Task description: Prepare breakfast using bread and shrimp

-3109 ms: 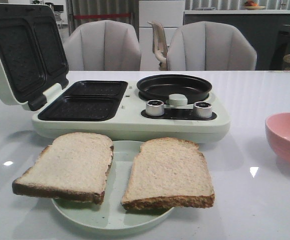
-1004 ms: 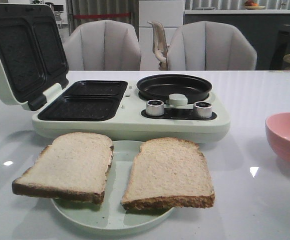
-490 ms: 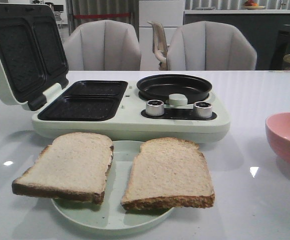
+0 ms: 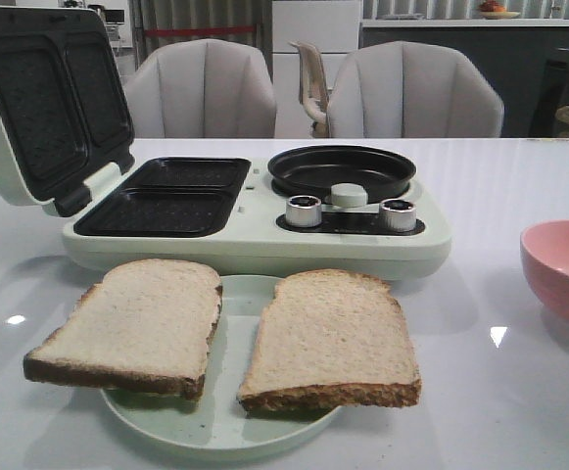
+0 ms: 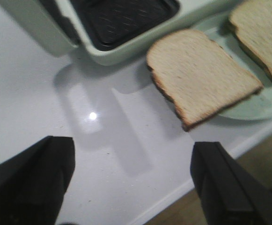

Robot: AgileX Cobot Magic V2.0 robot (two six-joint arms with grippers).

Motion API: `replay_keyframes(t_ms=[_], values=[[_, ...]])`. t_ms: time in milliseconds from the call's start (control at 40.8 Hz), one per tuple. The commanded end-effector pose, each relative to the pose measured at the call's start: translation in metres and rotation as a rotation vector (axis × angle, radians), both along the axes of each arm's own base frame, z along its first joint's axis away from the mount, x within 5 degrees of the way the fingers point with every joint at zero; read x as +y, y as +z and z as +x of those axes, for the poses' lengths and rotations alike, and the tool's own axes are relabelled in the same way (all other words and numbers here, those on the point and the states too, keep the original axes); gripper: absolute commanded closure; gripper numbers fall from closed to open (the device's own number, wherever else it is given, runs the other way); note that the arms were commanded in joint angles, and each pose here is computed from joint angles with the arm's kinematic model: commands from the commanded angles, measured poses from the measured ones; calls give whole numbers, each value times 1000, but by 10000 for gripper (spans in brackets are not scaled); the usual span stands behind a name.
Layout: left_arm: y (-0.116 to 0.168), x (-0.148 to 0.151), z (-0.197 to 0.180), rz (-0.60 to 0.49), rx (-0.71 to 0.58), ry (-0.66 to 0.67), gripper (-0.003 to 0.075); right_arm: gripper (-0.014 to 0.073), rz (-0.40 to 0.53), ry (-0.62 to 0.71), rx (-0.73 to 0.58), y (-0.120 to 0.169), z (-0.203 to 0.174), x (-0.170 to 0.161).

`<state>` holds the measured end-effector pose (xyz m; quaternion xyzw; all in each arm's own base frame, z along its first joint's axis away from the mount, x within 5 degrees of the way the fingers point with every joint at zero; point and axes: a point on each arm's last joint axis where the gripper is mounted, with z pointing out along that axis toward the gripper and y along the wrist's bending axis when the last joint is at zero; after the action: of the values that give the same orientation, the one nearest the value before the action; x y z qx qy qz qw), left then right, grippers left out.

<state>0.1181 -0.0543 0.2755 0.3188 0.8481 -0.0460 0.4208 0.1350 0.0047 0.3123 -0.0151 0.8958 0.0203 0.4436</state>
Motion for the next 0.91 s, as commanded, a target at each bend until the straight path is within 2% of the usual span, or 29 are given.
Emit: replay_keyframes(t_ms=[0, 122, 245, 343, 416, 514, 881], values=[[0, -22, 9, 53, -36, -136, 158, 132, -4, -3, -88, 14, 5, 0], [-20, -48, 14, 188, 28, -248, 158, 132, -4, -3, -88, 14, 5, 0], [-41, -69, 17, 384, 47, -297, 158, 132, -4, -3, -88, 14, 5, 0], [-54, -84, 18, 546, -10, -306, 159, 132, -4, -3, -88, 14, 5, 0], [-63, -98, 17, 621, -70, -310, 159, 132, -4, -3, -88, 14, 5, 0], [-72, -113, 20, 699, -166, -352, 159, 132, -4, -3, -88, 14, 5, 0], [-106, -133, 39, 849, -284, -349, 159, 132, -4, -3, -88, 14, 5, 0]])
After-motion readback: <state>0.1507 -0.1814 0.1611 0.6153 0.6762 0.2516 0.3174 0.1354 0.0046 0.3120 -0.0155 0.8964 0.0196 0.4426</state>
